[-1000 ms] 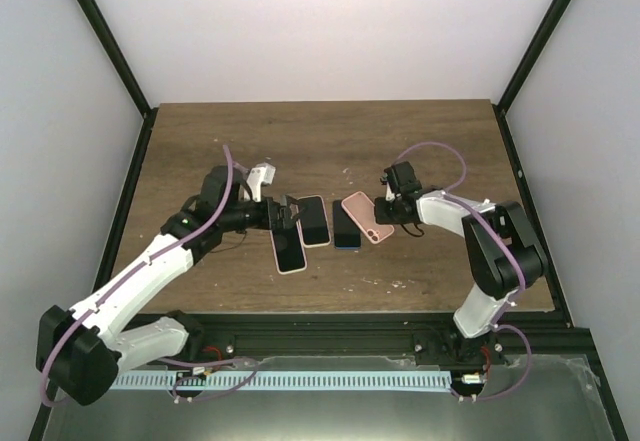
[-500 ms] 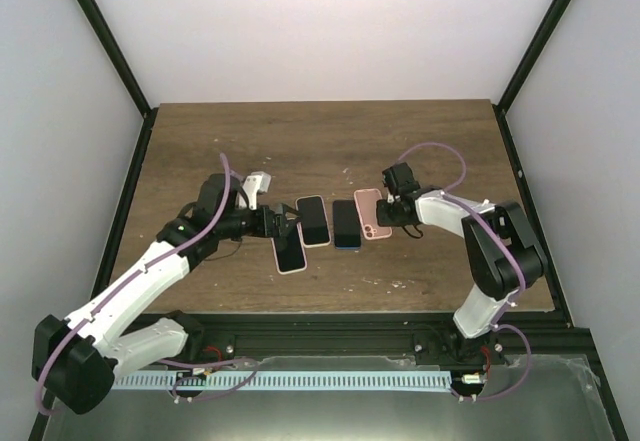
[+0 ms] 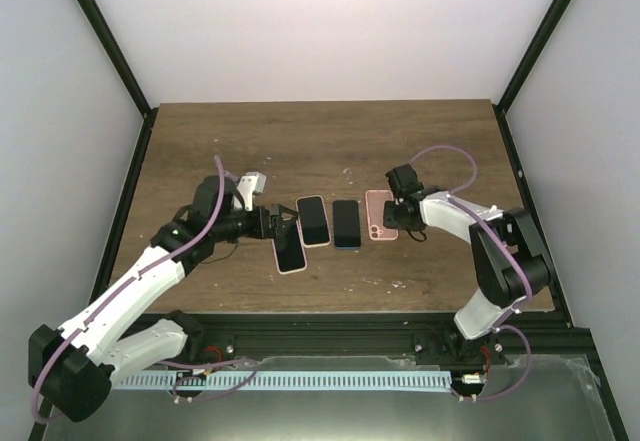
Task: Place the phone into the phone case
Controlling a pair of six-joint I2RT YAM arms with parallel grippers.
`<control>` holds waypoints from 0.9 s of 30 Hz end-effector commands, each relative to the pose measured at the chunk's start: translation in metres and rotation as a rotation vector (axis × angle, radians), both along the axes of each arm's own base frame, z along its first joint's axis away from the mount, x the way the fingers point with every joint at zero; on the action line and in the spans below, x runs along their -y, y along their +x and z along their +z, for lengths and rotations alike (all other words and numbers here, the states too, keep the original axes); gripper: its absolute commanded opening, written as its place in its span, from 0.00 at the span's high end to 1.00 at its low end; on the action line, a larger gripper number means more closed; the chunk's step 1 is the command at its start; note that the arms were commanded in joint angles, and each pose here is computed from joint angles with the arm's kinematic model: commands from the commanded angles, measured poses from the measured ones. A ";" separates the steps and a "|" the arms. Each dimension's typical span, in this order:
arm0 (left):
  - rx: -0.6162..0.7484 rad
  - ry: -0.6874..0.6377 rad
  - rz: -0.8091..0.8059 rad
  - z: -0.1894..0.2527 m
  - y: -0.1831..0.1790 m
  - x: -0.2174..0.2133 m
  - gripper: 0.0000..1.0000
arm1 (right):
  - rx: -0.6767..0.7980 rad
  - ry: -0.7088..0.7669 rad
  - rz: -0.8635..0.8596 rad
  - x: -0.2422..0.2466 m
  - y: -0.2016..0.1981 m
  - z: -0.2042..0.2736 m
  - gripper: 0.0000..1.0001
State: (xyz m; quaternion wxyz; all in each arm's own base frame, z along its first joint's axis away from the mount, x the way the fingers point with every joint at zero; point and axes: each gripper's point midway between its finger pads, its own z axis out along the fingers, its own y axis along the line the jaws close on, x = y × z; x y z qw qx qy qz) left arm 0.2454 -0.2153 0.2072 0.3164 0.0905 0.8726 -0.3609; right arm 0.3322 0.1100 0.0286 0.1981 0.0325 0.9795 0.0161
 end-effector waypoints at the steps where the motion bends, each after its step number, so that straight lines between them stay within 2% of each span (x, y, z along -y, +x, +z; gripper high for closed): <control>1: 0.029 0.040 0.021 0.001 -0.001 -0.010 0.00 | 0.042 0.116 -0.070 -0.015 0.004 0.031 0.56; 4: 0.035 0.041 0.023 0.006 -0.002 -0.012 0.00 | 0.046 0.183 -0.085 -0.031 0.000 0.041 0.43; 7: 0.050 0.034 0.026 0.011 -0.003 -0.013 0.00 | 0.060 0.237 -0.074 -0.055 -0.005 0.049 0.35; 10: 0.065 0.033 0.033 0.015 -0.004 -0.015 0.00 | 0.071 0.270 -0.059 -0.081 -0.009 0.055 0.18; 11: 0.069 0.035 0.032 0.016 -0.005 -0.016 0.00 | 0.074 0.273 -0.049 -0.090 -0.010 0.057 0.15; 19: 0.093 0.015 0.019 0.029 -0.014 -0.019 0.00 | 0.049 0.180 0.025 -0.139 -0.010 0.045 0.14; 27: 0.126 0.027 0.027 0.035 -0.018 -0.026 0.00 | 0.019 0.037 0.027 -0.142 -0.002 0.025 0.12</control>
